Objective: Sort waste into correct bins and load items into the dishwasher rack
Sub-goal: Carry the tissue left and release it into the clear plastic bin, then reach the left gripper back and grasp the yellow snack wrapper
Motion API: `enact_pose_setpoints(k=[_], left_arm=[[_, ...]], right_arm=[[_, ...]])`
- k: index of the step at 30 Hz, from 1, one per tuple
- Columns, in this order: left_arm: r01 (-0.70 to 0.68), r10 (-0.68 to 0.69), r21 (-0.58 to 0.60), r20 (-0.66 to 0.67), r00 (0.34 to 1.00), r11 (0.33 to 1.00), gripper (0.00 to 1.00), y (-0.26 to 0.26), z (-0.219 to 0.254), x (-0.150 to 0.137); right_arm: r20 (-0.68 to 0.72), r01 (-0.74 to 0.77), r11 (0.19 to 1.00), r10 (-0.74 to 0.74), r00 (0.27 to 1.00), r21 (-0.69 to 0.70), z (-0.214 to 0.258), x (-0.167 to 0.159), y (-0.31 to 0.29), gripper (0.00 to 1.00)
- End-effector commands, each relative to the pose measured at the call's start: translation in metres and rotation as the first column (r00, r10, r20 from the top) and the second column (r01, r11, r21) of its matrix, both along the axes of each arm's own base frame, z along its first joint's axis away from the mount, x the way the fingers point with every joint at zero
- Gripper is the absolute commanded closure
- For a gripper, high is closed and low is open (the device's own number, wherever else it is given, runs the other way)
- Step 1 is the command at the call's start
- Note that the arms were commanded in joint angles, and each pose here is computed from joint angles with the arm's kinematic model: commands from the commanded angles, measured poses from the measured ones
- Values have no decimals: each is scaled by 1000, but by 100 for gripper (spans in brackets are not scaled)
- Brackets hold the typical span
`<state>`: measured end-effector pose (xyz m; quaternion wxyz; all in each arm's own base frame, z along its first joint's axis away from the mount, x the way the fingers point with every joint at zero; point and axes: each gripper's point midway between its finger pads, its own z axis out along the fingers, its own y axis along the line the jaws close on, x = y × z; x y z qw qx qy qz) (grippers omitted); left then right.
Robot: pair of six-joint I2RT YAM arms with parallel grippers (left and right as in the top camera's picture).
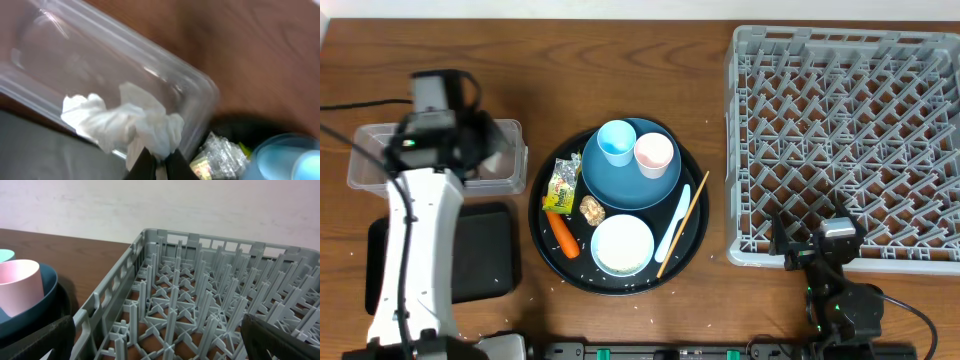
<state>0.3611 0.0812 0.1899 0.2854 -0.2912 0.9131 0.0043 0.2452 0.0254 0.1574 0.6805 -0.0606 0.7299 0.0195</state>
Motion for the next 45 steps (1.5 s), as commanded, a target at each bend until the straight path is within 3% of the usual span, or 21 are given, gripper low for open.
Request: enact_pose_setpoints(k=[1, 10, 20, 22, 23, 24, 29, 33, 37, 42, 45], left_arm=[[-73, 73, 36, 11, 997, 997, 94, 38, -1, 3], [-257, 258, 21, -59, 964, 966, 92, 117, -51, -2], [-285, 285, 11, -107, 953, 958, 87, 138, -99, 12], [-286, 286, 13, -97, 953, 958, 83, 139, -98, 14], [-286, 286, 15, -91, 954, 958, 72, 140, -97, 15], [-286, 286, 16, -85, 954, 958, 68, 140, -97, 16], [-287, 287, 19, -68, 955, 958, 61, 142, -94, 19], [-282, 283, 21, -37, 958, 959, 61, 140, -78, 19], [-249, 247, 31, 63, 967, 968, 61, 124, -32, 22], [-109, 107, -6, 250, 962, 994, 61, 67, 46, 23], [18, -6, -45, 255, 967, 999, 61, 14, 68, 1]], right_arm=[[1, -1, 1000, 1, 1000, -8, 0, 0, 0, 1], [1, -1, 1000, 1, 1000, -8, 0, 0, 0, 1], [1, -1, 1000, 1, 1000, -8, 0, 0, 0, 1], [1, -1, 1000, 1, 1000, -8, 0, 0, 0, 1], [1, -1, 1000, 1, 1000, -8, 0, 0, 0, 1], [1, -1, 1000, 1, 1000, -8, 0, 0, 0, 1], [1, -1, 1000, 1, 1000, -8, 0, 0, 0, 1], [1, -1, 1000, 1, 1000, -8, 0, 0, 0, 1], [1, -1, 1000, 1, 1000, -8, 0, 0, 0, 1], [1, -1, 1000, 1, 1000, -8, 0, 0, 0, 1], [1, -1, 1000, 1, 1000, -8, 0, 0, 0, 1]])
